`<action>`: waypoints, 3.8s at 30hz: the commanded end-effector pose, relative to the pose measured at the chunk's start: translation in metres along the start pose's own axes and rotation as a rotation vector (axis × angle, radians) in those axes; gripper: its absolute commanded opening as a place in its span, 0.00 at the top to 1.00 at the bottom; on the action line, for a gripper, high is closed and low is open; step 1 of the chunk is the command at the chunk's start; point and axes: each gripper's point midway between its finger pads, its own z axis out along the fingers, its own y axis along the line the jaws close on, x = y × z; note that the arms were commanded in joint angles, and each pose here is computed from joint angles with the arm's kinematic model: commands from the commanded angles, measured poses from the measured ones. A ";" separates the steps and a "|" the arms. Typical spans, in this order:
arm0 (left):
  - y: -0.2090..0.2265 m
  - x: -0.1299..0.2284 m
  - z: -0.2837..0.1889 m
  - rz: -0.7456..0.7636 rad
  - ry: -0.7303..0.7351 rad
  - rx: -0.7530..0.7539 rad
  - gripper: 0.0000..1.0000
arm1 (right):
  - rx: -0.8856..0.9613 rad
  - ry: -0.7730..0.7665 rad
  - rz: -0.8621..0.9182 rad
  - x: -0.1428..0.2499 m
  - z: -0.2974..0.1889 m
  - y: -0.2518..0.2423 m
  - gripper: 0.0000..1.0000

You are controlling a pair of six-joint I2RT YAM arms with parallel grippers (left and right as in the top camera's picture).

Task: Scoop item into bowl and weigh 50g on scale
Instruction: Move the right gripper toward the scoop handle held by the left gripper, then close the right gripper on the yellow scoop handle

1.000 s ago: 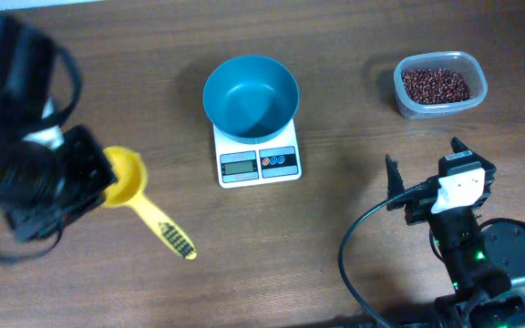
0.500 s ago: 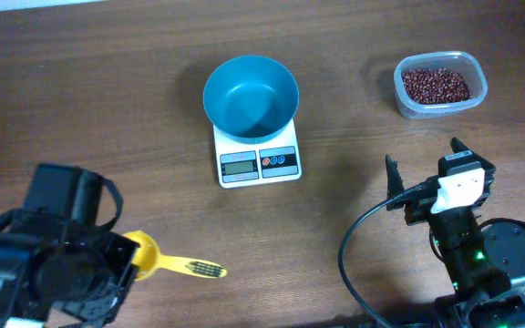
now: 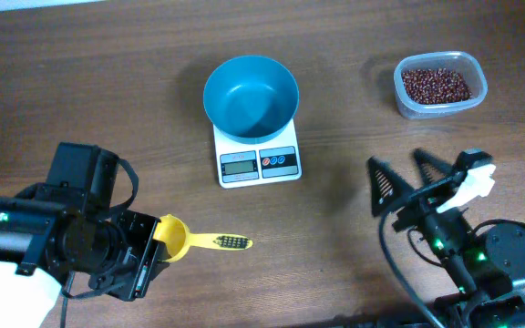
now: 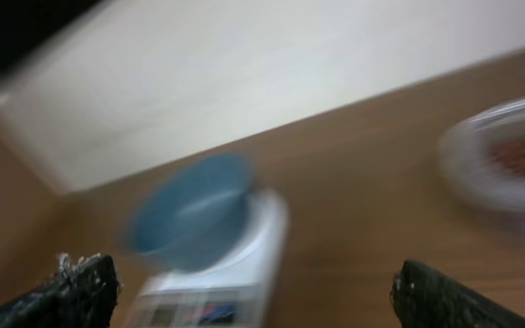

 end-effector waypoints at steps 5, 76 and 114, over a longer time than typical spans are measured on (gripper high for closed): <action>-0.010 -0.004 0.002 0.000 -0.017 0.037 1.00 | -0.526 0.688 0.719 0.070 -0.057 0.109 0.01; -0.020 0.038 0.009 0.033 0.106 0.052 1.00 | -0.311 0.963 0.683 0.109 0.015 0.214 0.65; -0.018 0.047 0.010 0.051 0.131 0.041 1.00 | -0.326 0.979 0.708 0.107 0.013 0.218 0.81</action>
